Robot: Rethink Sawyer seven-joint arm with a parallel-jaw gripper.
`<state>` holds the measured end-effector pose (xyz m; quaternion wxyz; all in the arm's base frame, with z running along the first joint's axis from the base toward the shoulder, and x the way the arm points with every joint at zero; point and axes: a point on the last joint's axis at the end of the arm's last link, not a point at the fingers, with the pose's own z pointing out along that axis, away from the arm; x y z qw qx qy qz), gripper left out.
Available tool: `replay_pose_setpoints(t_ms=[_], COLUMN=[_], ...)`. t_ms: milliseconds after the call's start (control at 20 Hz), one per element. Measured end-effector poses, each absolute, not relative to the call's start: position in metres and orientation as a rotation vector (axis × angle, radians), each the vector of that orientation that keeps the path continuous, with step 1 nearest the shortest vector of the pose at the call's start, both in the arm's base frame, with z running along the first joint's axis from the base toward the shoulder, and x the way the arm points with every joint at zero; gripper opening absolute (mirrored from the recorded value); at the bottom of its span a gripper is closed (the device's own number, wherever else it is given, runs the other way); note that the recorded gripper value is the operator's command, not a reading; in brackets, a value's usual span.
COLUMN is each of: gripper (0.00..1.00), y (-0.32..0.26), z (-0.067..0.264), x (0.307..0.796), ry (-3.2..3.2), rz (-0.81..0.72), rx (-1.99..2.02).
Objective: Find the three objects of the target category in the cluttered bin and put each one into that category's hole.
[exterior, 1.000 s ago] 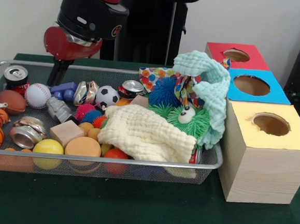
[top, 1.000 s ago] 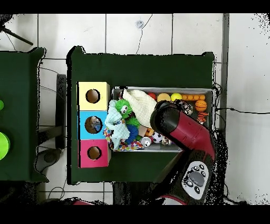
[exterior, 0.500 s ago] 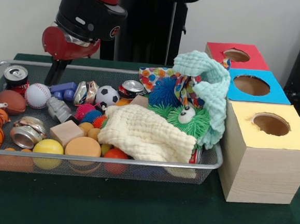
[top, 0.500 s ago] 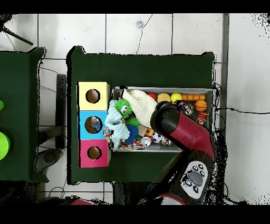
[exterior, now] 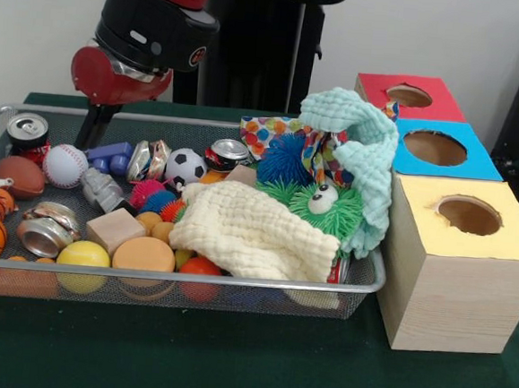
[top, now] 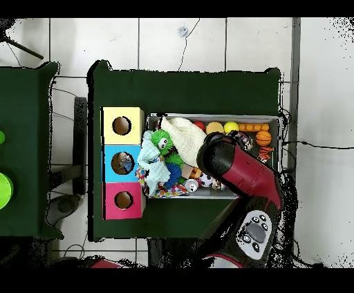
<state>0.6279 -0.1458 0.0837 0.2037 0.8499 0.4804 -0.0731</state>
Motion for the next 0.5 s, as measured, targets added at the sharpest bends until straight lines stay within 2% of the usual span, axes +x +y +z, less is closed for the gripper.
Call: replay_pose_setpoints(t_ms=[500], gripper=[0.00], y=[-0.1483], z=[0.0845], x=[0.6240], ry=[1.335], rz=[-0.222], rx=[2.357])
